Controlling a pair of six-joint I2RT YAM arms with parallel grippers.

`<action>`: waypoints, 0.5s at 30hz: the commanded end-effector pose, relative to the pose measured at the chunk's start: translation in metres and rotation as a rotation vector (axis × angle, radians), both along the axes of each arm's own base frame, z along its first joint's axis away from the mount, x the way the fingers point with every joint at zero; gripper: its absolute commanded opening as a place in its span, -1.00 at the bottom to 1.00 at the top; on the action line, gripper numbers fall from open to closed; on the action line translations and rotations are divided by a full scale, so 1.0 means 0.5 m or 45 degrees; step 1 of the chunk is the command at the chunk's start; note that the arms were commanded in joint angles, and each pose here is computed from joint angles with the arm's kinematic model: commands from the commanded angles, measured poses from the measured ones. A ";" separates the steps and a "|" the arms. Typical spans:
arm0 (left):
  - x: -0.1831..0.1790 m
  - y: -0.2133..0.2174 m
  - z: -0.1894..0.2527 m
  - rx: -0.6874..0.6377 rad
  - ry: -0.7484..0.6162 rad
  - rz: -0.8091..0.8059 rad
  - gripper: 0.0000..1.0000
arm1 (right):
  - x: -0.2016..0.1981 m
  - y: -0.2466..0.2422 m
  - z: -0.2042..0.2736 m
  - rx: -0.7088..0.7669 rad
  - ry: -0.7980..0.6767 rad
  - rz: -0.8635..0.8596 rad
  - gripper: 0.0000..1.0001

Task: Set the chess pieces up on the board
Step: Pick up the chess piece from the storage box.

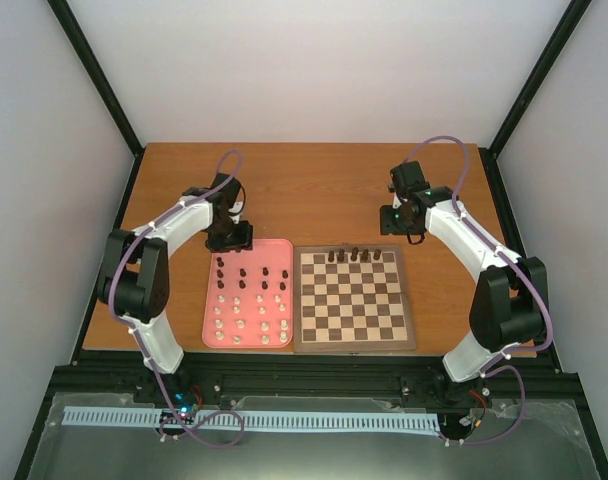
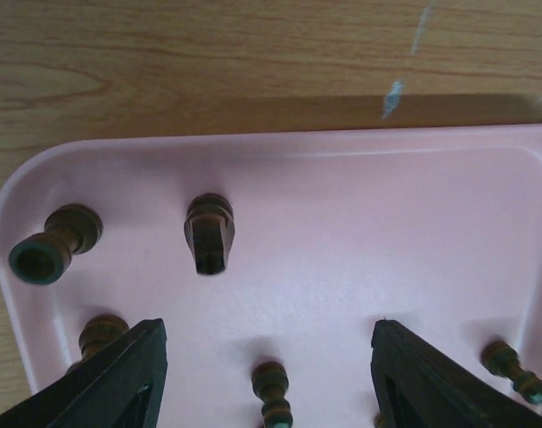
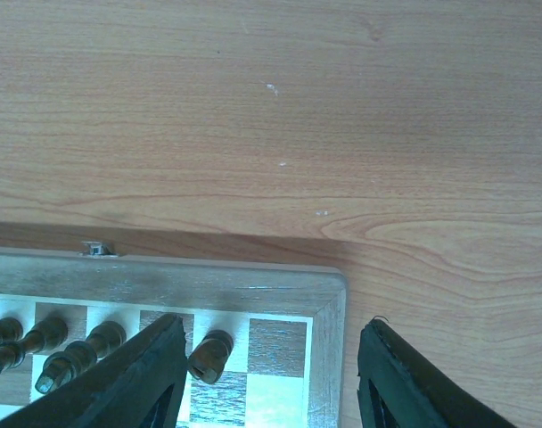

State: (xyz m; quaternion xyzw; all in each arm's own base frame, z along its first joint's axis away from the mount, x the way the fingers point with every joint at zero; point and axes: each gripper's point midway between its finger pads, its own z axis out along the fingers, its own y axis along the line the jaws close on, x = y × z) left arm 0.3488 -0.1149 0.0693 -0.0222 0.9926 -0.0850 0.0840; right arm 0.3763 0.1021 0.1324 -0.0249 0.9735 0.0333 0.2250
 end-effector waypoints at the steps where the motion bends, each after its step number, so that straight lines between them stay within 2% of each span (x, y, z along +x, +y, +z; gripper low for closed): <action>1: 0.032 0.003 -0.015 0.029 -0.014 0.004 0.43 | 0.002 -0.001 0.006 0.011 0.004 0.009 0.04; 15: 0.084 -0.001 -0.042 0.074 -0.001 -0.008 0.26 | -0.001 -0.002 -0.001 0.012 0.023 -0.001 0.04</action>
